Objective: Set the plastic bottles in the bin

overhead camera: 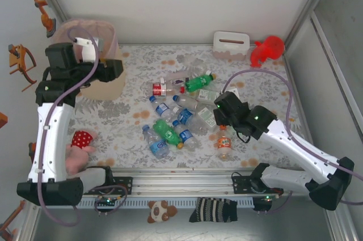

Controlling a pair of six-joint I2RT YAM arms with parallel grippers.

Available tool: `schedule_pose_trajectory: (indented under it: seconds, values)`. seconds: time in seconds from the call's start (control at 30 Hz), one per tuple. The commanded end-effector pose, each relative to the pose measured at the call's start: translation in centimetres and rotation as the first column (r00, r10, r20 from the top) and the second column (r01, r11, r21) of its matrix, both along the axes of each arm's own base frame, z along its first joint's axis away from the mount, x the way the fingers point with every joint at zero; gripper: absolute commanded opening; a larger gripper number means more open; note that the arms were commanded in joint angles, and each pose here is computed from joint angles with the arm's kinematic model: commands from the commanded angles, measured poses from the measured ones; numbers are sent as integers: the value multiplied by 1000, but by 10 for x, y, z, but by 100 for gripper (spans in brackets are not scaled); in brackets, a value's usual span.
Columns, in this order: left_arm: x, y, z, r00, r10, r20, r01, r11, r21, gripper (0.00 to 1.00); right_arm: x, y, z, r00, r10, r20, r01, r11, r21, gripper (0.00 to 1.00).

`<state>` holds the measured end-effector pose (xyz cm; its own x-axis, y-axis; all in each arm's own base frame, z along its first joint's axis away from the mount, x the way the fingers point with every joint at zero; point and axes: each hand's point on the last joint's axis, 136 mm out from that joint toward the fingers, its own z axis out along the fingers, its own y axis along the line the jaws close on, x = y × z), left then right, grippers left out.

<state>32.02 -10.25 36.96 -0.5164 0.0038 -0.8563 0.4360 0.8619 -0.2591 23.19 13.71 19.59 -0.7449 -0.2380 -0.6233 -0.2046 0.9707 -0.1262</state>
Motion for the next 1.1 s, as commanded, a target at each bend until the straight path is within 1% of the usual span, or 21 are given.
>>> schedule_pose_trajectory:
  seconds: [0.0, 0.1, 0.17, 0.33, 0.43, 0.47, 0.6, 0.73, 0.87, 1.07]
  values:
    - [-16, -12, 6, 1000, -6, 26, 8, 998, -58, 68, -19, -6, -22, 990, -96, -105, 105, 991, 80, 77]
    - [-31, -24, -1, 999, -24, 24, 26, 995, -98, 68, -29, -1, -41, 978, -114, -176, 137, 983, 122, 77]
    - [-40, -32, -7, 999, -42, 25, 44, 992, -116, 68, -34, 0, -52, 968, -127, -218, 157, 979, 126, 77]
    - [-46, -44, -25, 999, -44, 27, 47, 988, -144, 68, -43, 6, -76, 945, -122, -304, 165, 979, 117, 78]
    - [-42, -51, -30, 998, -50, 29, 54, 986, -156, 68, -45, 9, -84, 939, -104, -328, 148, 983, 112, 81]
    - [-42, -53, -30, 998, -57, 31, 61, 986, -157, 68, -46, 8, -86, 937, -105, -333, 147, 984, 104, 84]
    - [-37, -62, -30, 996, -84, 33, 88, 983, -163, 68, -46, 1, -98, 919, -134, -371, 172, 982, 72, 90]
    - [-32, -68, -31, 995, -99, 30, 103, 982, -159, 68, -43, -4, -111, 895, -175, -410, 213, 976, 49, 90]
    - [-31, -73, -35, 993, -114, 24, 117, 980, -161, 68, -37, 2, -123, 875, -188, -446, 230, 972, 42, 89]
    - [-29, -77, -41, 992, -125, 25, 128, 977, -170, 68, -29, 2, -146, 850, -206, -486, 239, 971, 6, 84]
